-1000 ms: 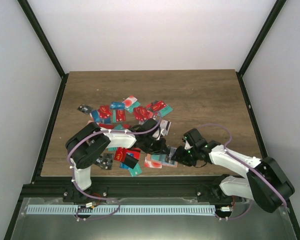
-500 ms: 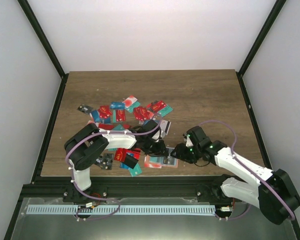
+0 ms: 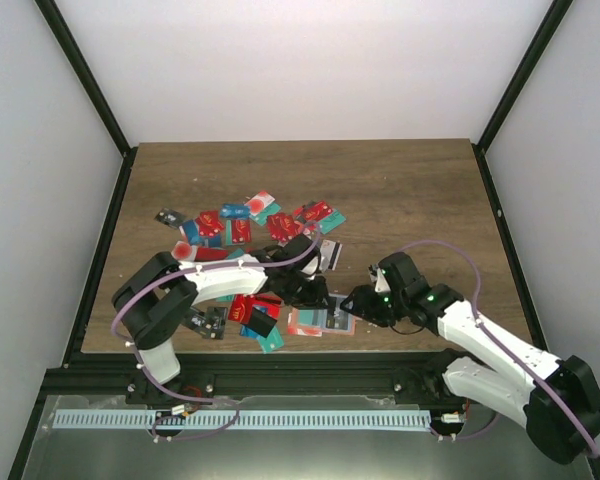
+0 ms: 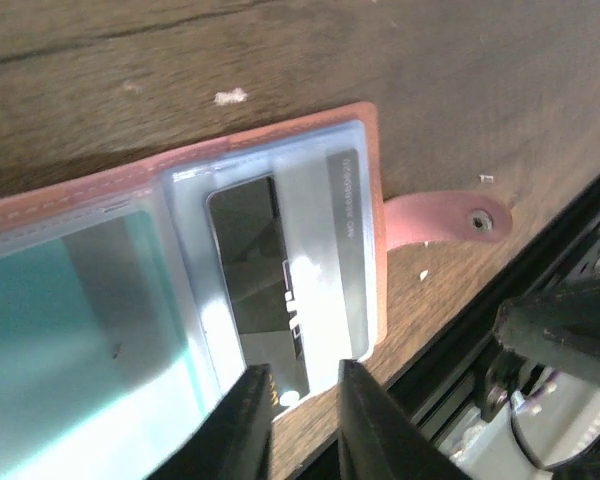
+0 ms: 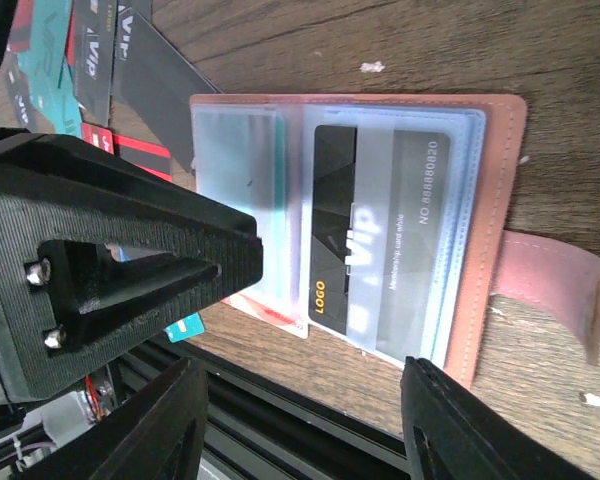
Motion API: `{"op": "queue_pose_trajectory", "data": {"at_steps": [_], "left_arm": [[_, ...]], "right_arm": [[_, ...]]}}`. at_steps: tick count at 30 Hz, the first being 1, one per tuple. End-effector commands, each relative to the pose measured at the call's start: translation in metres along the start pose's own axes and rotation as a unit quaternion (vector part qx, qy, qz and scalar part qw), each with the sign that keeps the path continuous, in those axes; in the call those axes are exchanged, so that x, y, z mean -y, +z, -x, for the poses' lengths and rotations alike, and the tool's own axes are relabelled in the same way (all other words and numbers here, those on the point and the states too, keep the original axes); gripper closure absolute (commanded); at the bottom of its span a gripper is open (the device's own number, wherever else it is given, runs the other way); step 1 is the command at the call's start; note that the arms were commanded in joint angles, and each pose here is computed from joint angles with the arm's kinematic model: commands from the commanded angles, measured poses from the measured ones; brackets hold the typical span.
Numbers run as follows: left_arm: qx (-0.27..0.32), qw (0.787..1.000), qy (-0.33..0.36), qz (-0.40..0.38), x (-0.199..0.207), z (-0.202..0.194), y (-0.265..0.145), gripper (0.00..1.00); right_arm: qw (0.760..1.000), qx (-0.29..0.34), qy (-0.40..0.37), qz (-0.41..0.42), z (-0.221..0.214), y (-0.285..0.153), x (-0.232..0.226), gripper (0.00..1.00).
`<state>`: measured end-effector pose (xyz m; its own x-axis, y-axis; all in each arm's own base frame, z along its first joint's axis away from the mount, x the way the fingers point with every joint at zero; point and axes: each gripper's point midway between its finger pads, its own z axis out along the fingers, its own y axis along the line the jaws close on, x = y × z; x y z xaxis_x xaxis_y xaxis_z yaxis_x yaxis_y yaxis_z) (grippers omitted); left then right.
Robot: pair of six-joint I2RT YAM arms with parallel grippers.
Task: Put the credit cards into the card holder
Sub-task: Insert the credit card into the card holder.
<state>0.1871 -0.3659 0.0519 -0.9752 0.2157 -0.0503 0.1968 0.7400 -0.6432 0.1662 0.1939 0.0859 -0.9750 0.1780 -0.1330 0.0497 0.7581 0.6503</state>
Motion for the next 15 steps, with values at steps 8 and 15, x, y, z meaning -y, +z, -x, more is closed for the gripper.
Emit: {"op": "queue_pose_trajectory", "data": {"at_steps": [8,15], "left_arm": [[-0.015,0.999,0.048,0.022,-0.001,-0.003,0.002,0.96],[-0.035,0.998,0.051,0.028,-0.009,-0.008,0.018,0.96]], "right_arm": [[0.999,-0.003,0.021,0.026,0.000,0.004,-0.005,0.44],[0.999,-0.009,0.026,0.016,-0.001,0.010,0.001,0.44]]}}
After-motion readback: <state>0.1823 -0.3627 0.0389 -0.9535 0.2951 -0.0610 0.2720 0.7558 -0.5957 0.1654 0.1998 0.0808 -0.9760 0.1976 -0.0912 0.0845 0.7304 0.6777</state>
